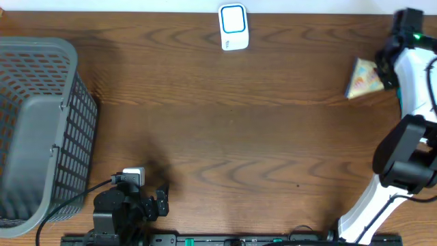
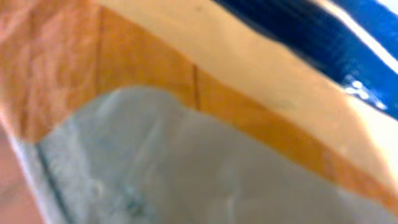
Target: Scan the item barcode
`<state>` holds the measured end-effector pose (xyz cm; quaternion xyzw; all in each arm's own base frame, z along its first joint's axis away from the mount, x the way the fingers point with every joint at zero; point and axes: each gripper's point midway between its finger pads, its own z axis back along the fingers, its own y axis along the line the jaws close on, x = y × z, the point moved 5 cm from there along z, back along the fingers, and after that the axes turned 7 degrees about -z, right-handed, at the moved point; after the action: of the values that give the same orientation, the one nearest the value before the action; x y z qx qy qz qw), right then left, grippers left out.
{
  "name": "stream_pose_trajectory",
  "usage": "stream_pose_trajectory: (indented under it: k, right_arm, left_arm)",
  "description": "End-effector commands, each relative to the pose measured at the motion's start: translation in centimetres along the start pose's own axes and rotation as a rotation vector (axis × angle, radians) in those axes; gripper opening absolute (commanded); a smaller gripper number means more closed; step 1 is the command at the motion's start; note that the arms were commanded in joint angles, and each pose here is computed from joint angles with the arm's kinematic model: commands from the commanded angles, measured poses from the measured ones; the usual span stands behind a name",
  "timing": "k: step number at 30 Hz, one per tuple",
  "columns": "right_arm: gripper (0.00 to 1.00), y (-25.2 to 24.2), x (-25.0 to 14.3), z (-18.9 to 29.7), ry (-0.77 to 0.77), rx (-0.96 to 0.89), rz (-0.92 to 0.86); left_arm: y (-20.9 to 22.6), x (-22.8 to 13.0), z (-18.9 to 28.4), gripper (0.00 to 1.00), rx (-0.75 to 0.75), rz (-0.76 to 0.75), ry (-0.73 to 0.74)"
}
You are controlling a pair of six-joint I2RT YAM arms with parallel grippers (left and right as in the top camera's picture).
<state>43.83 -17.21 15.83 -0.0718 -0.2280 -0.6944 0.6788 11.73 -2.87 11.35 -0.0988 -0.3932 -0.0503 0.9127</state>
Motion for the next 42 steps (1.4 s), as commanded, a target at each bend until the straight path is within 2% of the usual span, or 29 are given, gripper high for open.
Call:
stream_pose_trajectory:
  k: [1,2,3,4,5,6,7,11,18,23,27,33,42]
  right_arm:
    - [0.01,-1.7,0.6,-3.1,0.057,-0.065,0.185]
    - [0.02,-1.8,0.8,-3.3,0.061,-0.066,0.21]
    - [0.15,-1.8,1.1,-3.4,0.057,-0.064,0.23]
    - [0.35,-1.7,1.5,-3.3,0.051,-0.055,0.253]
    - [0.66,-1.6,2.1,-3.0,0.045,-0.046,0.279]
    - [0.78,-1.6,2.5,-2.7,0.04,-0.041,0.292]
    - [0.97,-1.6,3.2,-2.1,0.037,-0.029,0.308]
    - [0.99,-1.2,4.7,1.8,0.054,0.069,0.349]
    - [0.99,-0.9,5.1,14.7,0.048,0.421,0.522]
    - [0.99,-4.2,5.3,23.4,-0.001,0.571,0.541]
    - [0.99,-7.7,5.6,28.3,-0.059,0.635,0.525]
    - [0.99,-12.0,5.8,34.1,-0.162,0.744,0.497]
    - [0.99,-17.0,5.1,38.1,-0.226,0.812,0.478]
  left_arm:
    - [0.1,-0.9,-0.3,0.98,0.002,0.01,0.039]
    - [0.1,-0.9,-0.3,0.98,0.002,0.01,0.039]
    - [0.1,-0.9,-0.3,0.98,0.002,0.01,0.039]
    - [0.1,-0.9,-0.3,0.98,0.002,0.01,0.039]
    - [0.1,-0.9,-0.3,0.98,0.002,0.01,0.039]
    - [0.1,-0.9,-0.3,0.98,0.002,0.01,0.039]
    - [0.1,-0.9,-0.3,0.98,0.002,0.01,0.039]
    - [0.1,-0.9,-0.3,0.98,0.002,0.01,0.039]
    - [0.1,-0.9,-0.3,0.98,0.002,0.01,0.039]
    - [0.1,-0.9,-0.3,0.98,0.002,0.01,0.039]
    - [0.1,-0.9,-0.3,0.98,0.002,0.01,0.039]
    - [0.1,-0.9,-0.3,0.98,0.002,0.01,0.039]
    - [0.1,-0.9,-0.3,0.98,0.002,0.01,0.039]
